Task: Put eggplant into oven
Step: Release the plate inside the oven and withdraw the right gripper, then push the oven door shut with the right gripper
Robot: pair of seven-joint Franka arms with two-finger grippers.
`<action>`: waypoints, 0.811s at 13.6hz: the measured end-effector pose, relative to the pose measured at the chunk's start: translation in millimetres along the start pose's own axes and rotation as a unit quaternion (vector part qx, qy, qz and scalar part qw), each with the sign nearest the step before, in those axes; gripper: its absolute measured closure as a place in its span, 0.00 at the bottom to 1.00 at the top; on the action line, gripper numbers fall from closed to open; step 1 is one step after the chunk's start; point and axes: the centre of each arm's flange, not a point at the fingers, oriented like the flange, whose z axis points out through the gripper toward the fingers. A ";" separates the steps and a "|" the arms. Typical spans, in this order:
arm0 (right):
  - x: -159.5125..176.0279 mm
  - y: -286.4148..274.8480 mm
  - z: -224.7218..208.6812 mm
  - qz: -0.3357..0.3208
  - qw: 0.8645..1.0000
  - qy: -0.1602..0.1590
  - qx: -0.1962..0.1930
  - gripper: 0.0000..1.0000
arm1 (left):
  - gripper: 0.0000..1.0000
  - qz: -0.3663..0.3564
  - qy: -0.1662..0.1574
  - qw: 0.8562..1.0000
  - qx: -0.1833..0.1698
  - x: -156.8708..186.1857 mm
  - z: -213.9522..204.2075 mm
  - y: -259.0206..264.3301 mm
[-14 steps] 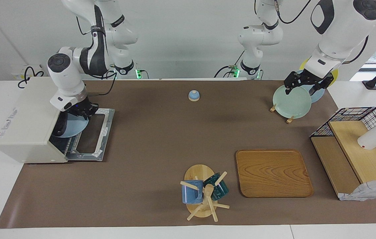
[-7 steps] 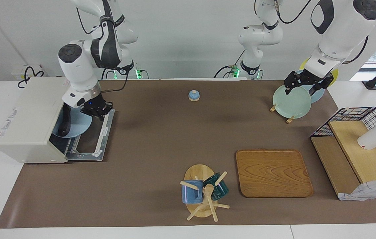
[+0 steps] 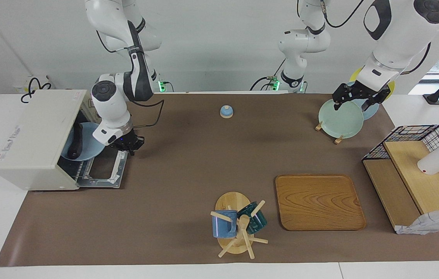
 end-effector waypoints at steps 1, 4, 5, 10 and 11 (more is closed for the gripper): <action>-1.0 0.5 5.3 0.001 1.000 -0.004 0.000 0.99 | 0.00 0.000 0.000 1.000 0.000 0.0 0.0 0.0; -3.4 5.9 16.9 0.005 1.000 -0.014 0.001 0.99 | 0.00 0.000 0.000 1.000 0.000 0.0 0.0 0.0; -3.1 7.4 19.4 0.000 1.000 -0.014 -0.001 0.99 | 0.00 0.000 0.000 1.000 0.000 0.0 0.0 -0.1; 5.9 3.7 6.0 -0.053 0.998 -0.032 -0.029 0.99 | 0.00 0.000 0.000 1.000 0.000 0.0 0.0 0.0; 12.2 3.8 -7.1 -0.055 0.997 -0.042 -0.033 0.99 | 0.00 0.000 0.000 1.000 0.000 0.0 0.0 0.0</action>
